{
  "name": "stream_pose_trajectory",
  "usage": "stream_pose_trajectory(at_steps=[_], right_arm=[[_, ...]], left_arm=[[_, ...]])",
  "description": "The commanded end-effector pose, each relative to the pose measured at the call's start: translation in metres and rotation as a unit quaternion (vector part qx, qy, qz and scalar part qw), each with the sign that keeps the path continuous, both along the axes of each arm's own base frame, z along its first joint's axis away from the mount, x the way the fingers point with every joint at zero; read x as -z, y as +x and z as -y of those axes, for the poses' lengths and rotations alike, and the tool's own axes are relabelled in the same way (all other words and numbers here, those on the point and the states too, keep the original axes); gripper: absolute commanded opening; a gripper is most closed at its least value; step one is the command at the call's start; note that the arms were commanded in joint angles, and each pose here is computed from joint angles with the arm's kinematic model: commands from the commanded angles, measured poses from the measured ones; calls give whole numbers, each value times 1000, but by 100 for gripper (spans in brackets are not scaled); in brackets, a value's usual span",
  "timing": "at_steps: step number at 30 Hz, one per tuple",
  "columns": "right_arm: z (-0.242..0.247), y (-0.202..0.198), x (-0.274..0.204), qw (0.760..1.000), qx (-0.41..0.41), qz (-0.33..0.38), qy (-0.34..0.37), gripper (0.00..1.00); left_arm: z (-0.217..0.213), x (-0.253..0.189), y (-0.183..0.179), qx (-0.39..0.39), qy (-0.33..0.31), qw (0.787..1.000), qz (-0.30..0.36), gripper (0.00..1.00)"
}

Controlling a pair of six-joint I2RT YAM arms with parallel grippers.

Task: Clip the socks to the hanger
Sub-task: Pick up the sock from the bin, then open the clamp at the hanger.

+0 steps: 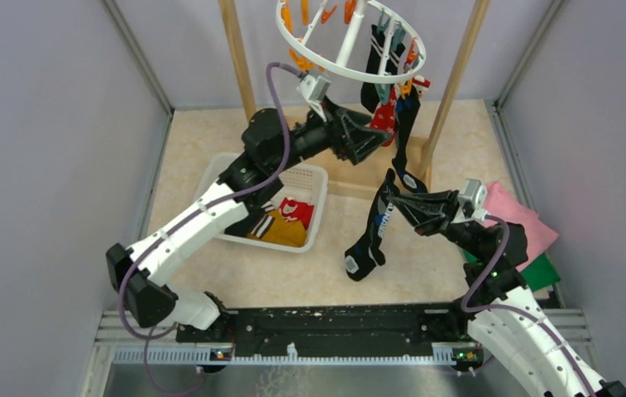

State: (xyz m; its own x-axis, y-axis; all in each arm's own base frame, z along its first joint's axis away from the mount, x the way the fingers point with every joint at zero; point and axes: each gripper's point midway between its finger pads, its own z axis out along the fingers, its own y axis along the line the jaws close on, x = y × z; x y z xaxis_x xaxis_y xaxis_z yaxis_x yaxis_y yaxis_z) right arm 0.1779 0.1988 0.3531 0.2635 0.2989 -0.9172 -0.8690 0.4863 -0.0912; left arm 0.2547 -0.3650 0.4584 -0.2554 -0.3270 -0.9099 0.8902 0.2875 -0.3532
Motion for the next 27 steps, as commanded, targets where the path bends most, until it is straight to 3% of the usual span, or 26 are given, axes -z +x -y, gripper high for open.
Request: stream_pose_trajectory(at_steps=[1, 10, 27], right_arm=[[10, 5, -18, 999, 31, 7, 24, 0], [12, 4, -21, 999, 29, 6, 32, 0], [16, 5, -26, 999, 38, 12, 37, 0]], left_arm=[[13, -5, 49, -122, 7, 992, -29, 82], [17, -3, 105, -230, 20, 972, -39, 83], [34, -16, 126, -237, 6, 971, -11, 73]])
